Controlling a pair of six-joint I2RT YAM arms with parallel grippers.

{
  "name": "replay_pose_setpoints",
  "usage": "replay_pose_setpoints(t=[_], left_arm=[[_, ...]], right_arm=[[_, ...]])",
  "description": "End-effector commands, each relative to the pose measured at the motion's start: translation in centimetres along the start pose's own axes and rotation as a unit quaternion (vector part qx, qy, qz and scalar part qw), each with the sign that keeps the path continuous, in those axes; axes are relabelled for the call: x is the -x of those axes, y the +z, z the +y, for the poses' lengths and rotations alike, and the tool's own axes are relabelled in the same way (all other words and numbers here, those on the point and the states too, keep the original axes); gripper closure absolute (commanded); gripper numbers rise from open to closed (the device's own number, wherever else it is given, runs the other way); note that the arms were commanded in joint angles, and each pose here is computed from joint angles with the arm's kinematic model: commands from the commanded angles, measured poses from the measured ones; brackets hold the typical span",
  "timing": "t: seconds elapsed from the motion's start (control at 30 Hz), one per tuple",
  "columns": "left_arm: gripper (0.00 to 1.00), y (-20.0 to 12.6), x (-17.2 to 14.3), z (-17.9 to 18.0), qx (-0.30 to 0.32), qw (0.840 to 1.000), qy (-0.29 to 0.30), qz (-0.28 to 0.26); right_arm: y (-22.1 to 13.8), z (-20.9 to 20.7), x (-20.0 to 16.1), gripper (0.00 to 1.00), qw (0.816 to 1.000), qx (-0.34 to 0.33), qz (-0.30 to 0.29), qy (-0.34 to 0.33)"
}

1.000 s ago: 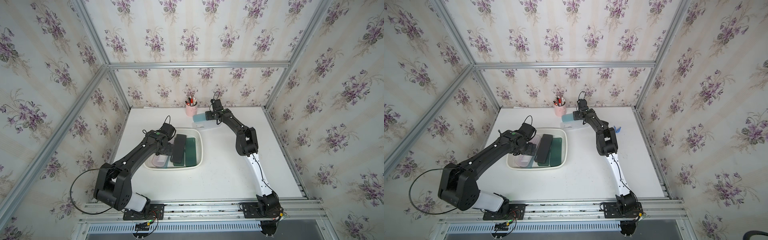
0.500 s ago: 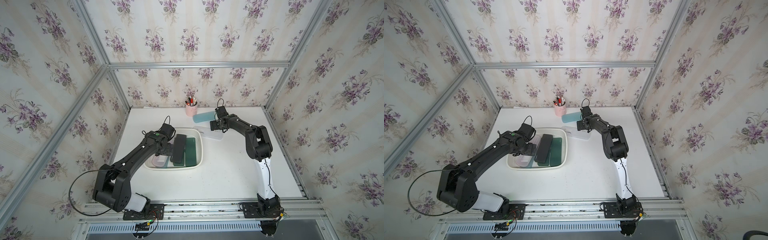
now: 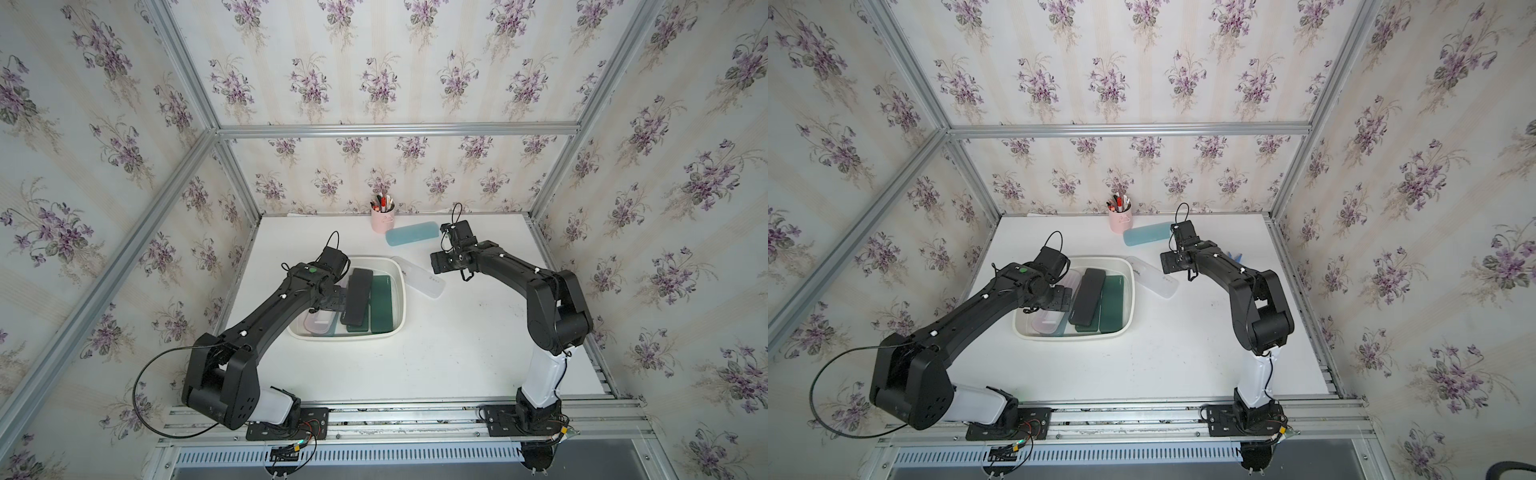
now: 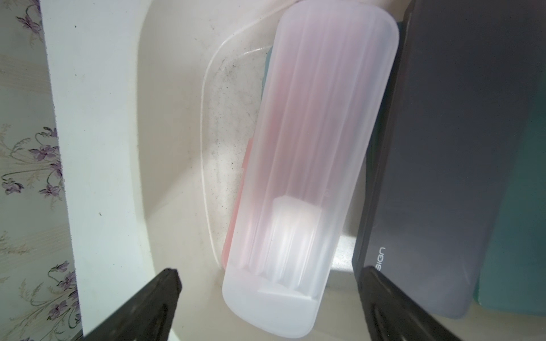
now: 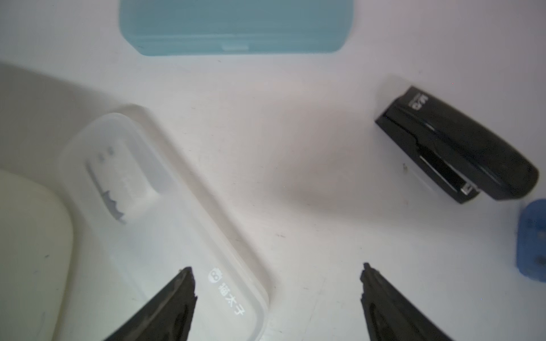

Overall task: Put the pencil case into the storage box
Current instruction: Adjust the pencil case at the center of the board, then pick up the pencil case from the center of the board.

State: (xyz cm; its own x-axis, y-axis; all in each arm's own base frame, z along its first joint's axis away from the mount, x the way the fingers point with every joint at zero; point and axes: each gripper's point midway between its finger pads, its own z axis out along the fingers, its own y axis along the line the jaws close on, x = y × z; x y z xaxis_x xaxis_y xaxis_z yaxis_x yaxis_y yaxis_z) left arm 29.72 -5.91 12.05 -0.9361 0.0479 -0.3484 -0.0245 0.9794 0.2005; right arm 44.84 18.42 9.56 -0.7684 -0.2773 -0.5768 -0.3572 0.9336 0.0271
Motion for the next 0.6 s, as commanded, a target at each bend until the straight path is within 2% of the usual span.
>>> replay_pose_setpoints(t=[0.0, 0.2, 0.4, 0.57], left_arm=[[0.01, -0.1, 0.0, -0.1, -0.006, 1.000, 0.002, -0.003], [0.01, 0.0, -0.1, -0.4, -0.012, 1.000, 0.003, -0.002], [0.01, 0.1, 0.0, -0.6, -0.017, 1.000, 0.003, -0.003], [0.01, 0.1, -0.1, -0.6, -0.019, 1.000, 0.003, -0.001]], right_arm=[[-0.8, 3.0, 0.7, 0.10, 0.994, 0.082, -0.012, -0.077], [0.3, 6.7, -1.8, 0.08, 0.978, 0.155, 0.018, -0.140], [1.6, 7.9, -3.5, 0.08, 0.971, 0.171, 0.033, -0.160], [3.2, 7.4, -4.4, 0.08, 0.972, 0.147, 0.051, -0.174]])
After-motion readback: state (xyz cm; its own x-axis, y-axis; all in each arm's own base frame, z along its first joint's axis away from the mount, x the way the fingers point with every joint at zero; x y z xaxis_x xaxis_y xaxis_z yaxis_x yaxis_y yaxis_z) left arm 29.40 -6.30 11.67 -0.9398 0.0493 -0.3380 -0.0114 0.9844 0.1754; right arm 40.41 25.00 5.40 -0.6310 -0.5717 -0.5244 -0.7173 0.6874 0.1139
